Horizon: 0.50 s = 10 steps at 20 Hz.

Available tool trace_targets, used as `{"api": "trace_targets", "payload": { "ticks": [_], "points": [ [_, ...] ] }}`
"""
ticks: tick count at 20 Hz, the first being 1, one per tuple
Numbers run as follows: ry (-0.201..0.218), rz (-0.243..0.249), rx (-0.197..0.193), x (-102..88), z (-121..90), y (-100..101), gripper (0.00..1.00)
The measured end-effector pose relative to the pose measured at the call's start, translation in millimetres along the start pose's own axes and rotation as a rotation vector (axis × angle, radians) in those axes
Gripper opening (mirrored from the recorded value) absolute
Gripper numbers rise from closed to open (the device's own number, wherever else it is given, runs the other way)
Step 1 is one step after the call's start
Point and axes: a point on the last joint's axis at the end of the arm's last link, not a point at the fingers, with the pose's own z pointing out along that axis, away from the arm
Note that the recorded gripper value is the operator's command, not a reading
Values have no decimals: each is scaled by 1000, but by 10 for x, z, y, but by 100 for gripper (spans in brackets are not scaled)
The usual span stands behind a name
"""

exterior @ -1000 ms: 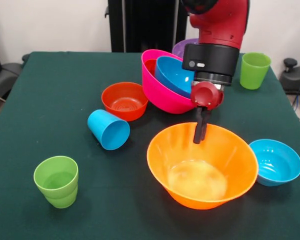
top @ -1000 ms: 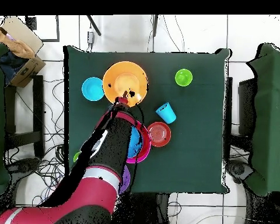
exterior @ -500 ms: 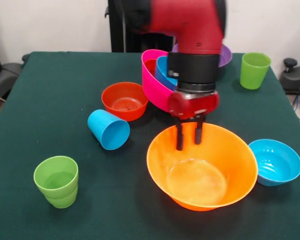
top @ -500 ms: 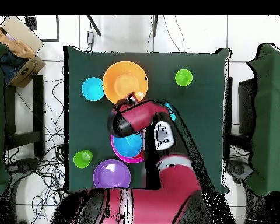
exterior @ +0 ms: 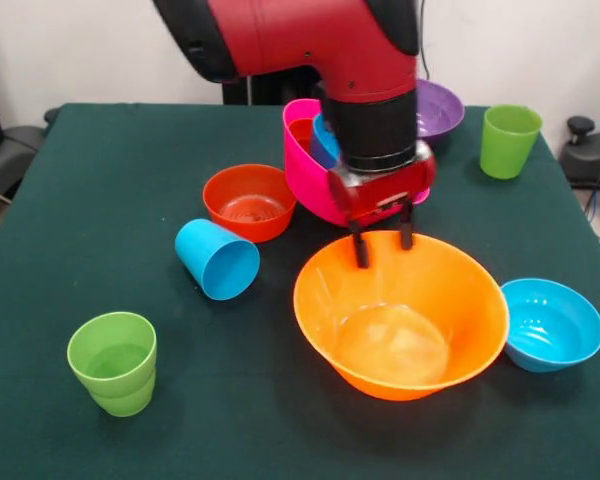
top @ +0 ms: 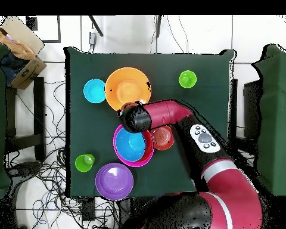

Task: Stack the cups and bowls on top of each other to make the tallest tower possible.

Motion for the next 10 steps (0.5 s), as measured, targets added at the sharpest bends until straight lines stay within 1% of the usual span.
{"api": "trace_targets", "payload": {
  "ticks": [1,2,5,10],
  "points": [
    [-2,-5,-8,-31,-4,48,100],
    [-18,-24,-29,-132,-20,199,100],
    [-51,-57,-57,-292,-57,447,100],
    [-100,-98,-80,-466,-145,726,100]
  ]
}}
